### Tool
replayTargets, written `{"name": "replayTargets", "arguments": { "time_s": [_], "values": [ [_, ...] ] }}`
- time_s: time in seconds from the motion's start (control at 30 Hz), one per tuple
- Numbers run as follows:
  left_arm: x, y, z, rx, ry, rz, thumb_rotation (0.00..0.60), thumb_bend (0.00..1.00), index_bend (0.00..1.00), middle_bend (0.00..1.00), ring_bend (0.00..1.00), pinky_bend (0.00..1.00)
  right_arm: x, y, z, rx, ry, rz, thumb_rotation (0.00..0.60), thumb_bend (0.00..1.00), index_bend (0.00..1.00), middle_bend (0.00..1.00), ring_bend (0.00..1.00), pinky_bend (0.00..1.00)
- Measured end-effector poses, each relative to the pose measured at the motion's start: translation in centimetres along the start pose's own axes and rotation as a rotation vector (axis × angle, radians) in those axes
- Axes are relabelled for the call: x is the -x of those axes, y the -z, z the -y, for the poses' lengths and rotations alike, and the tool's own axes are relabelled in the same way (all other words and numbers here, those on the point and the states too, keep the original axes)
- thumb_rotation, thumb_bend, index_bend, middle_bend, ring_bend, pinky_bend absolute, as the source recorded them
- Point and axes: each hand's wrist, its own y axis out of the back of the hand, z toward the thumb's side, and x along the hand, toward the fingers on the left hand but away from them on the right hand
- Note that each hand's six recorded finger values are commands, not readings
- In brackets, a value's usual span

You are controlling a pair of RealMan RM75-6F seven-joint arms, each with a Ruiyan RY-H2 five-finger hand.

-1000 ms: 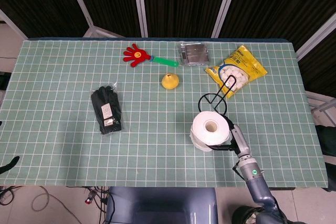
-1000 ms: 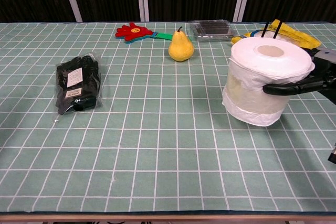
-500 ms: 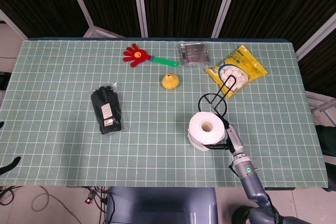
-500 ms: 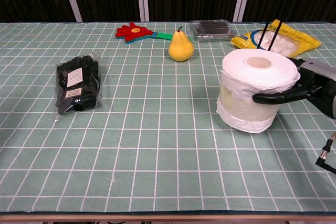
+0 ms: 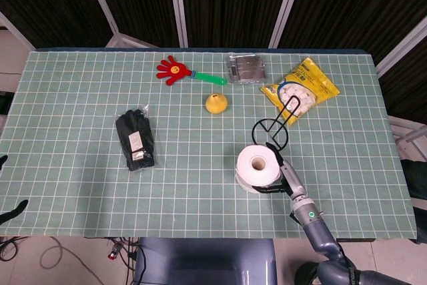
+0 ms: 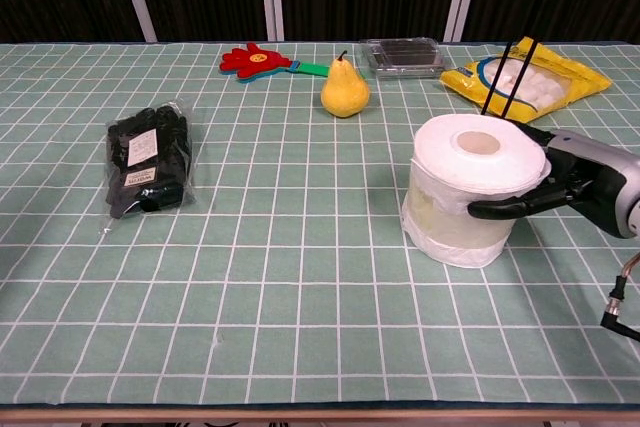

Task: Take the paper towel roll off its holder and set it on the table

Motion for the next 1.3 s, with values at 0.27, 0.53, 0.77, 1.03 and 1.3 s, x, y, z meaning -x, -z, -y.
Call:
{"name": "replayTargets", "arguments": {
  "time_s": [0.27,0.53,0.77,1.03,1.3],
  "values": [
    [0.0,0.2,-0.1,0.004,-0.004,-0.005,0.6,0.12,0.13,0.0,0.0,0.0,-1.3,-1.2,-2.4,-0.03,-0.001,-0.031,0.6,0.0,0.0,0.0,0.0,0.0],
    [0.0,0.0,0.0,0.003,0.0,-0.001,0.6,0.12,0.13,0.0,0.0,0.0,-5.7,-4.2,-10.2,-0.127,0.143,-0.114,0.6,0.0,0.0,0.0,0.0,0.0],
    [0.1,0.0,0.0,0.003,0.0,-0.003,0.6,0.12,0.13,0.0,0.0,0.0,-11.6,-5.5,-16.7,-0.406,0.261,-0.096,0.6,0.0,0.0,0.0,0.0,0.0],
    [0.0,-0.2,0.2,0.008,0.009,0.004,0.6,0.12,0.13,0.0,0.0,0.0,-16.1,-4.9,-17.6,-0.868,0.404,-0.057,0.6,0.0,0.0,0.0,0.0,0.0],
    [0.0,0.2,-0.4,0.019,-0.011,-0.001,0.6,0.12,0.13,0.0,0.0,0.0,-17.9,-2.4,-16.4,-1.082,0.487,-0.022,0.6,0.0,0.0,0.0,0.0,0.0]
  ]
}}
